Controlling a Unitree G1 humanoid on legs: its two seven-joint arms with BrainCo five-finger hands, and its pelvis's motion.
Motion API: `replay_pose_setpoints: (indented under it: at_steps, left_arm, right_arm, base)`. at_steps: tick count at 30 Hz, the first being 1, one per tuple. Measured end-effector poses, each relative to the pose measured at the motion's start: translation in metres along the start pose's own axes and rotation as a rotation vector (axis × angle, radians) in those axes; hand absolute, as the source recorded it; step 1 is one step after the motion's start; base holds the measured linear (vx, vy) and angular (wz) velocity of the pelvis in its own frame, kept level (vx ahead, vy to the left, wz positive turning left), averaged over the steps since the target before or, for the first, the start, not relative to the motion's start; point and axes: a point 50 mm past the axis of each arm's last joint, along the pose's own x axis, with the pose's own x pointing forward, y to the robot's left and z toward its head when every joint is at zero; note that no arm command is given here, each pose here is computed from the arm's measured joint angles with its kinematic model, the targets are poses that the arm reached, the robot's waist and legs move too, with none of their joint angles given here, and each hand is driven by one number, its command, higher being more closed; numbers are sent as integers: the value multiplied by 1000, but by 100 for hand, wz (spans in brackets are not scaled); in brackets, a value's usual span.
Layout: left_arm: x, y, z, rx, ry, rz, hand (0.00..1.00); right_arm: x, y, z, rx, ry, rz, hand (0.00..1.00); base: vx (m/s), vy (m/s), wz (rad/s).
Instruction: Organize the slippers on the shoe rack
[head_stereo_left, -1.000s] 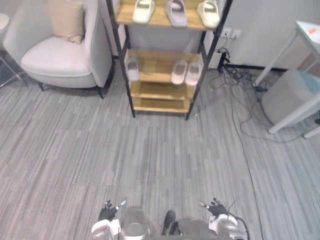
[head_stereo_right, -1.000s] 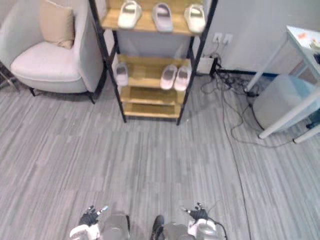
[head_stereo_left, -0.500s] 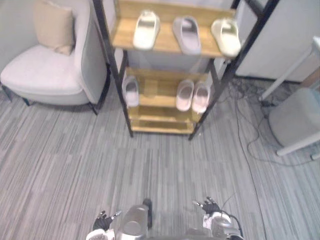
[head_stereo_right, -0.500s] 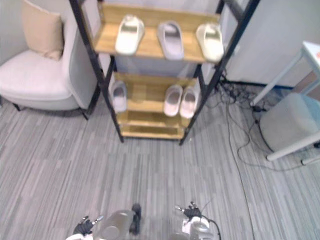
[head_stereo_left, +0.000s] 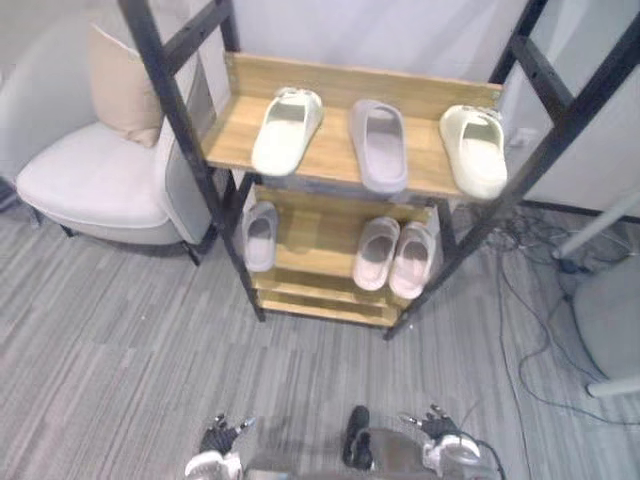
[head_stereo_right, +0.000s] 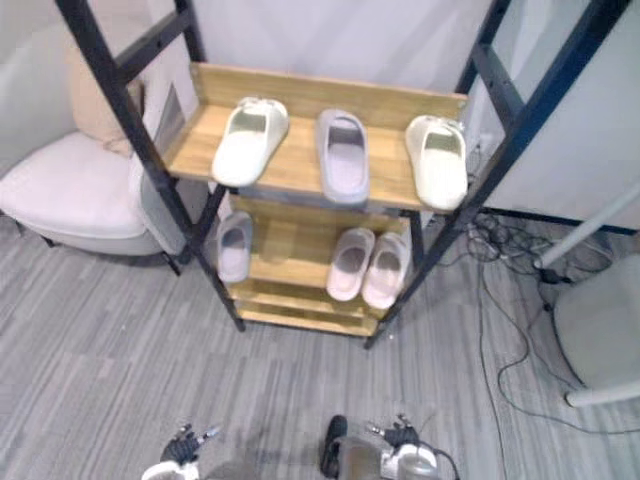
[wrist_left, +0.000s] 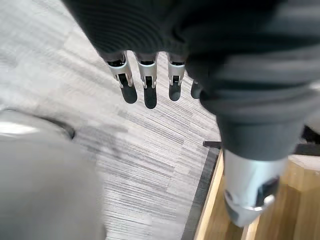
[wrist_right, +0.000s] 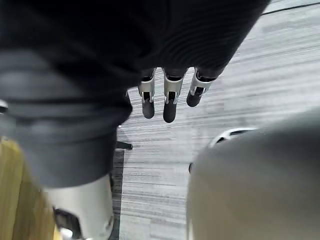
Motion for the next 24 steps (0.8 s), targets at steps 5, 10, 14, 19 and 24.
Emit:
replay_pose_setpoints:
  at_steps: [5, 10, 14, 19, 24]
  left_arm:
    - [0, -2, 4, 3, -15, -5, 0]
    - [3, 0, 7, 38, -17, -7, 0]
    - [5, 1, 13, 93, -24, -17, 0]
    - [5, 1, 14, 131, -30, -28, 0]
    - [4, 4, 6, 154, 3, -26, 0]
  right_arm:
    - [1, 0, 2, 18, -5, -16, 0]
    - [0, 5, -1, 34, 4, -6, 0]
    - [-1, 9, -4, 38, 14, 3, 0]
    - [-1, 10, -5, 36, 16, 5, 0]
    - [-3, 5, -12, 31, 35, -6, 0]
  base:
    - [253, -28, -1]
    - [228, 152, -20]
    - [174, 140, -14]
    - [32, 46, -21]
    - [-36, 0, -13]
